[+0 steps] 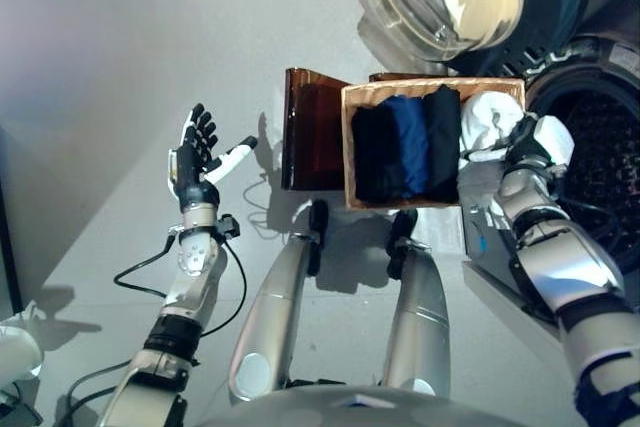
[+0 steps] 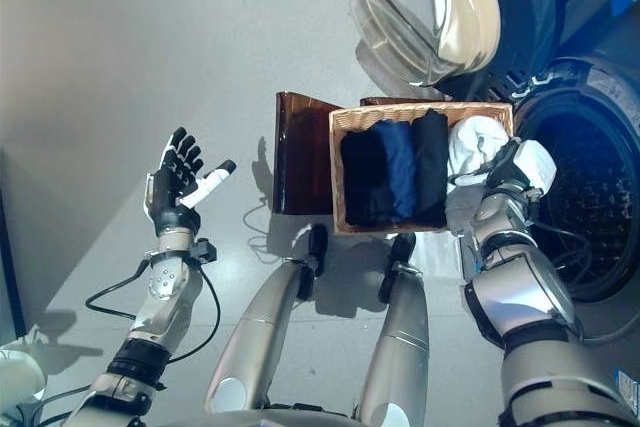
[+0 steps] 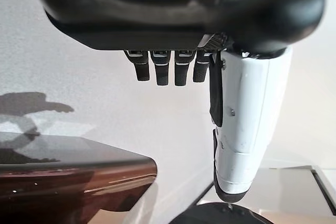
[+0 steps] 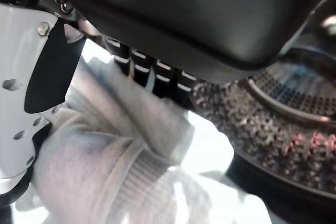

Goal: Pick up the clothes and place them into the washing machine

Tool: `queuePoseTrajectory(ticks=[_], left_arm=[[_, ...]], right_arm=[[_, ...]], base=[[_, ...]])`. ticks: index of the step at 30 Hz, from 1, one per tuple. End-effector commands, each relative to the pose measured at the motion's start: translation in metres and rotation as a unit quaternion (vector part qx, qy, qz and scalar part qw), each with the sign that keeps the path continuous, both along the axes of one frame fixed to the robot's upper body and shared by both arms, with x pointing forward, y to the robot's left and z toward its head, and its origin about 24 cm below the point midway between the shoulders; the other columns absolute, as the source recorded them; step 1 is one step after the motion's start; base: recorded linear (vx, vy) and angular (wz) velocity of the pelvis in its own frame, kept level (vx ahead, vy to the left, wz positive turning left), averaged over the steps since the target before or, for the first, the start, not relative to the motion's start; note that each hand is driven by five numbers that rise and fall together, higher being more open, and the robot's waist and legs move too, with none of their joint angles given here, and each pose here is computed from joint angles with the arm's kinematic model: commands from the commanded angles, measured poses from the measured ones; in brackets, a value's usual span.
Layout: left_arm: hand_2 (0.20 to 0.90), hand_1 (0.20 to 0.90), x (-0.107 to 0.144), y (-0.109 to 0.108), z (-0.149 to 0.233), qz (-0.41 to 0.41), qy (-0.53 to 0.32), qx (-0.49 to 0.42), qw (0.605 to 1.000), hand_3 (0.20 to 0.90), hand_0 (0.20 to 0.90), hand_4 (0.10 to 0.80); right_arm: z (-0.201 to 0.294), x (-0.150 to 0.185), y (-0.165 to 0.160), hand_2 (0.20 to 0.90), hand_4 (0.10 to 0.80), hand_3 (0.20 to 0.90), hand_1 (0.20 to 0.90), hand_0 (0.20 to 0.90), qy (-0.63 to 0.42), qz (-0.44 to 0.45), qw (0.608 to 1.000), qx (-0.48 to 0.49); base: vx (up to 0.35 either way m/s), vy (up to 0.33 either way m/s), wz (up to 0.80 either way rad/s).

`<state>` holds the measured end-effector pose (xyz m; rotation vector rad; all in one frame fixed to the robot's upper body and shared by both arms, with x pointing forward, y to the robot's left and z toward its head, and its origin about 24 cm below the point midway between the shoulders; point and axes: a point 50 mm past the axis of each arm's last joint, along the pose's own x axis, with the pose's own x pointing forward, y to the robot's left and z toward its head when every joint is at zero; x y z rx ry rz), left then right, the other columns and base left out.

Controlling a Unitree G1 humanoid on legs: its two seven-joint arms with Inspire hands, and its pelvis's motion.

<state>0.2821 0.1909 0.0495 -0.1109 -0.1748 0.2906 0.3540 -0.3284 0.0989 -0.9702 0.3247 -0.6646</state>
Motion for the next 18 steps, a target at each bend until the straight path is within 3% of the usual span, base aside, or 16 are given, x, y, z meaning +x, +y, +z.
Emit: queuePoseTrajectory(ticks=[1, 10, 18], left_arm=[[0.900, 0.900, -0.005, 0.027, 0.045, 0.061, -0.120, 0.004, 0.991, 0.900, 0.900, 0.800], [0.900, 0.900, -0.009, 0.035, 0.045, 0.090, -0.125, -0.004, 0.988, 0.900, 0.900, 0.800], [0.900, 0.900, -0.008, 0.039, 0.037, 0.098, -0.110, -0.012, 0.989, 0.900, 0.900, 0.800]], right_arm=[[0.044, 0.002, -0.021, 0.200, 0.300, 0.200, 0.200, 0.200, -0.029, -0.023, 0.996, -0.078], [0.059, 0.011, -0.013, 0.200, 0.300, 0.200, 0.200, 0.200, -0.051, -0.008, 0.994, -0.099], [0.056, 0.020, 0.006, 0.200, 0.300, 0.200, 0.200, 0.200, -0.070, 0.018, 0.995, -0.062]], base=[[-0.019, -0.027, 0.04], [0.001, -0.006, 0.03], [0.019, 0.015, -0.06]])
